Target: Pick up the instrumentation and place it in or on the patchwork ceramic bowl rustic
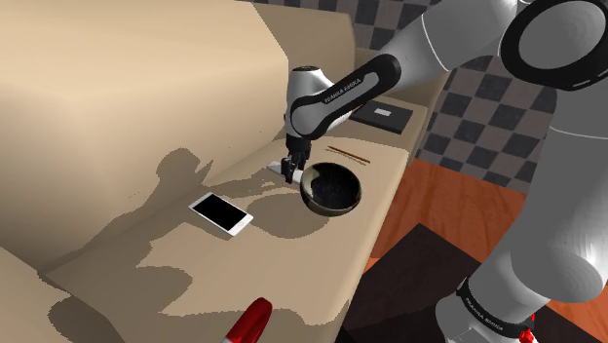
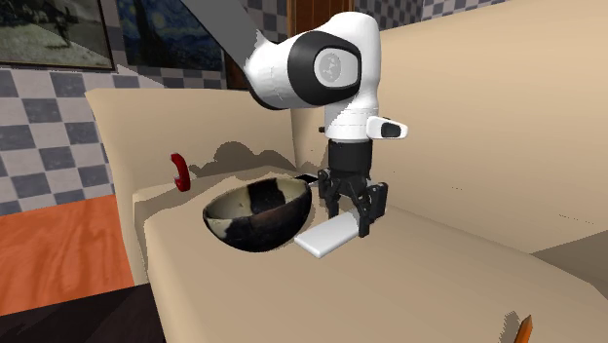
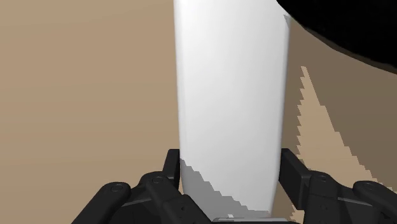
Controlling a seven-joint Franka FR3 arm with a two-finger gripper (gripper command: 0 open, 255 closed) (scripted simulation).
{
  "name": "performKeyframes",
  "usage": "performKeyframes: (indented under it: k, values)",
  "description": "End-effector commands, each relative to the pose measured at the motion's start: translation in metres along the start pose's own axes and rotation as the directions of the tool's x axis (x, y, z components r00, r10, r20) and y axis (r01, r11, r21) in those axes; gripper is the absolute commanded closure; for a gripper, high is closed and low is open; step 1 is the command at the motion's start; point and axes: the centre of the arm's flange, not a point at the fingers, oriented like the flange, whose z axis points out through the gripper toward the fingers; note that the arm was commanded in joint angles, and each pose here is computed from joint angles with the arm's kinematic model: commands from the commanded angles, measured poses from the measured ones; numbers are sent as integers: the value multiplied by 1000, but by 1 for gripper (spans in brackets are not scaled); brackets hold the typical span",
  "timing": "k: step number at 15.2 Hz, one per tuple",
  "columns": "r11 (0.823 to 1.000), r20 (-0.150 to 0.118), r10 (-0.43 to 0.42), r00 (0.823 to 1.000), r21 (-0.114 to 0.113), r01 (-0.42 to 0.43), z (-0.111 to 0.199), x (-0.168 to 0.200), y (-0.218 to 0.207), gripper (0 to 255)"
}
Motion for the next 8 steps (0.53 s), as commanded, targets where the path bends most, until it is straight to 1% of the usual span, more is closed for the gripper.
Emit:
performKeyframes:
  k: [1, 2, 8]
  values:
    - [1000, 0, 0, 1000, 0, 0, 0, 0, 0, 255]
    - [1000, 0, 0, 1000, 0, 0, 0, 0, 0, 255]
    - [1000, 0, 0, 1000, 0, 0, -31, 0, 1, 255]
